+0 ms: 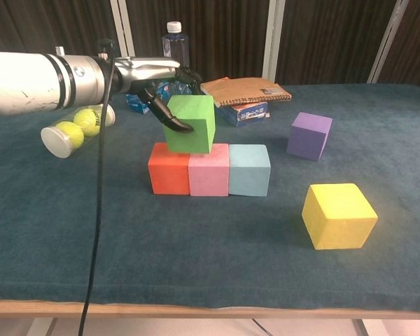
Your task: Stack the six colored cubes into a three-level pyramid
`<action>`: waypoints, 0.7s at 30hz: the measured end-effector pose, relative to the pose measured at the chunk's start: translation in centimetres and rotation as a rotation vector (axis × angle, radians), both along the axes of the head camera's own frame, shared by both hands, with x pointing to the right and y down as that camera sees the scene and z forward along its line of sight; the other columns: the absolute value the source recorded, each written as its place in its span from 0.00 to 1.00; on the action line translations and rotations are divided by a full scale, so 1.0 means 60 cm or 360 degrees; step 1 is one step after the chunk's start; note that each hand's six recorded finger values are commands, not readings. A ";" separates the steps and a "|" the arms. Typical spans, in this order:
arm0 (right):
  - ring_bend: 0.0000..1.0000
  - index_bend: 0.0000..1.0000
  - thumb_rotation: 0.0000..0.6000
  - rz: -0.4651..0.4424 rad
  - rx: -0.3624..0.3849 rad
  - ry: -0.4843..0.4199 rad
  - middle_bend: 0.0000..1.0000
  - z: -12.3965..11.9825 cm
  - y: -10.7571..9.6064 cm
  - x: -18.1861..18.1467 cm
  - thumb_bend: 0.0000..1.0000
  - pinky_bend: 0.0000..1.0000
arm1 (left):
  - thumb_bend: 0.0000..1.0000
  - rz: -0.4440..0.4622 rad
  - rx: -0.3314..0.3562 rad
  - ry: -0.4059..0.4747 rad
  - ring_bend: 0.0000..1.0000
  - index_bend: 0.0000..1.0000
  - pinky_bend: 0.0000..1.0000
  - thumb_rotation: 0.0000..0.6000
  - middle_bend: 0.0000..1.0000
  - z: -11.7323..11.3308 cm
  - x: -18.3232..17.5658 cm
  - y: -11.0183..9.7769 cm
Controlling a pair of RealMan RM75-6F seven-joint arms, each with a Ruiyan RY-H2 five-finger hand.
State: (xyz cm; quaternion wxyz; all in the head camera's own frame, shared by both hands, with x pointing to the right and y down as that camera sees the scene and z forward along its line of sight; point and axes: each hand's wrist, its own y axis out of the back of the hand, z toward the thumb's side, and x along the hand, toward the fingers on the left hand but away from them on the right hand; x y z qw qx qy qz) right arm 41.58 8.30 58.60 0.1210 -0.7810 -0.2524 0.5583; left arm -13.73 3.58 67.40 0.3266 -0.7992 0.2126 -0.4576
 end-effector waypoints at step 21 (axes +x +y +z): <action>0.00 0.00 1.00 0.0013 -0.0010 0.0001 0.00 0.005 0.001 0.010 0.37 0.00 | 0.43 -0.0039 -0.0070 -0.0028 0.00 0.46 0.07 0.71 0.02 0.018 0.004 0.008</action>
